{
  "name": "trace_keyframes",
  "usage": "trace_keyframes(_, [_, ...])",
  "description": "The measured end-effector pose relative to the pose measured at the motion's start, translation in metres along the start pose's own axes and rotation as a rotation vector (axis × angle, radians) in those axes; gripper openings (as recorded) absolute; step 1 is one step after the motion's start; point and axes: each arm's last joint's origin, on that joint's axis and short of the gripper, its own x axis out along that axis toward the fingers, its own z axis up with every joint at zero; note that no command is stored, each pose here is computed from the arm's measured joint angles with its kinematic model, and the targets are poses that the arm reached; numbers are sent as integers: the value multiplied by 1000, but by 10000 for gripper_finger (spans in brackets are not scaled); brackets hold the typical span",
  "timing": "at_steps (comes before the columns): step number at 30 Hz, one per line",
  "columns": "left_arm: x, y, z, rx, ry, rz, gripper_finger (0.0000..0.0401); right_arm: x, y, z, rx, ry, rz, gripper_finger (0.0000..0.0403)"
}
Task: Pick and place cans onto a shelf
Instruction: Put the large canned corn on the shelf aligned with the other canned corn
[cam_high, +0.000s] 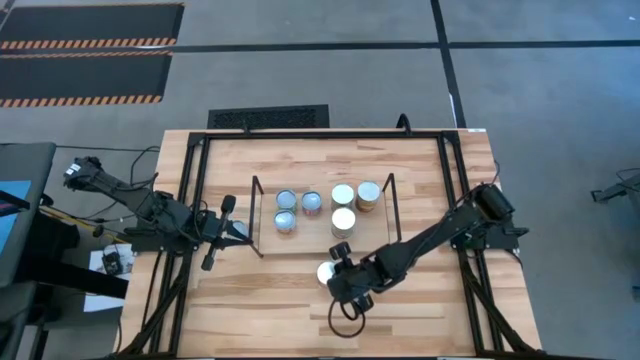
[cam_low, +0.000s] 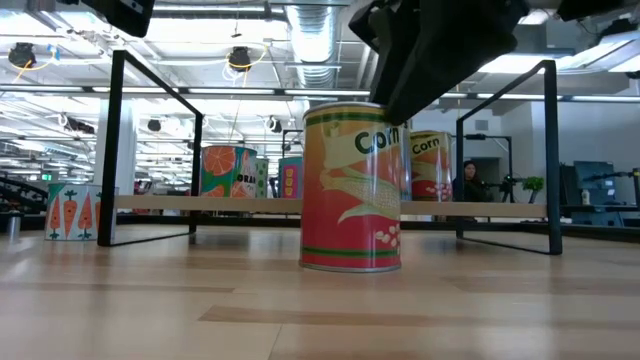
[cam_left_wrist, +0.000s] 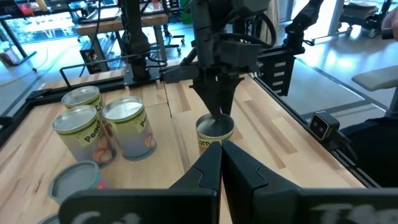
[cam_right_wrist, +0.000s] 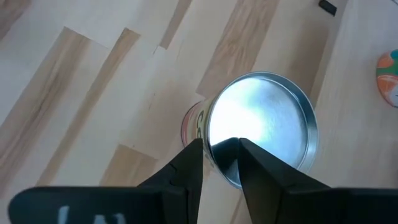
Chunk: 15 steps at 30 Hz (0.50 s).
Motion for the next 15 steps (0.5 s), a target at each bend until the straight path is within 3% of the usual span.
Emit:
trace_keyframes(7, [0, 0, 0, 0, 0, 0, 1, 1, -6, -2, 16, 19, 21, 114])
trace_keyframes(15, [0, 0, 0, -5, 4, 0, 1, 2, -11, -3, 26, 25, 30, 54])
